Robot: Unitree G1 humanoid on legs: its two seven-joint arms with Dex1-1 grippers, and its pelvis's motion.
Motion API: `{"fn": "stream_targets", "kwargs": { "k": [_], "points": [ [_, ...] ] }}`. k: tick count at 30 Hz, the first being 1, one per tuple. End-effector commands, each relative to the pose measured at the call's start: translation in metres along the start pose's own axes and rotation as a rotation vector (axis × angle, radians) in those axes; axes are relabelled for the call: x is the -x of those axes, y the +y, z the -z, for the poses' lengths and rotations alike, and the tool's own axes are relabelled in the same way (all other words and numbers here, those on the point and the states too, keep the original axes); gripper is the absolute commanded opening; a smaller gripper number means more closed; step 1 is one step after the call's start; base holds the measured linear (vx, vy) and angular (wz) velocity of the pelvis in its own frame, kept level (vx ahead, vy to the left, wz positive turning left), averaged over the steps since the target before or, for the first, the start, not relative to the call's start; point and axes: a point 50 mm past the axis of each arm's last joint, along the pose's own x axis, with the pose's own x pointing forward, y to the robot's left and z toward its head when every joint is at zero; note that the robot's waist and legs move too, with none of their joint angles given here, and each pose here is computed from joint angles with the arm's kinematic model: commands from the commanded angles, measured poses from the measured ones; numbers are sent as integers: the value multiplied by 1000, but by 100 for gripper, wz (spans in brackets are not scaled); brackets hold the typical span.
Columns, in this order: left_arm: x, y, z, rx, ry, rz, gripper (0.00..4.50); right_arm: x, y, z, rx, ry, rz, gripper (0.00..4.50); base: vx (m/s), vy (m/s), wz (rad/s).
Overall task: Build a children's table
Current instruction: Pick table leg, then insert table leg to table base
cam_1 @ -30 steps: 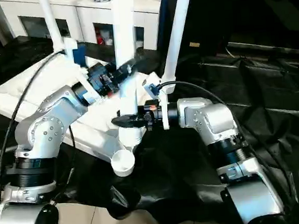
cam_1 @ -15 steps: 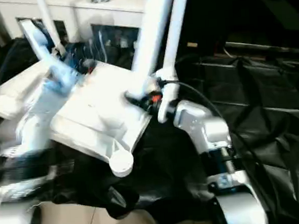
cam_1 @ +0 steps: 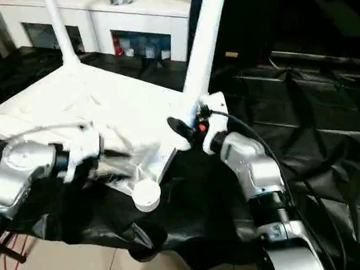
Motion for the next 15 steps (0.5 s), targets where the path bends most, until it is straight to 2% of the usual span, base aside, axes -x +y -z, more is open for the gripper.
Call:
{"fn": "stream_targets", "kwargs": {
  "k": [1,2,3,6,9,11,15],
  "points": [
    [2,4,-6,-51,22,13,225,1,0,-6,33,-14,2,191,0,0,0],
    [3,4,-3,-61,55,47,219,1,-1,-6,35,-12,1,191,0,0,0],
    [3,2,-1,-65,72,70,188,1,-1,-6,38,-10,1,191,0,0,0],
    [3,1,5,-95,120,110,179,2,-1,-4,43,-6,2,191,0,0,0],
    [-1,2,11,-113,142,126,135,2,-1,-4,45,-6,4,191,0,0,0],
    [-1,2,12,-112,145,138,130,2,-1,-4,44,-6,3,191,0,0,0],
    [-2,3,13,-110,148,141,86,3,-2,-5,45,-5,4,191,0,0,0]
  ]
}}
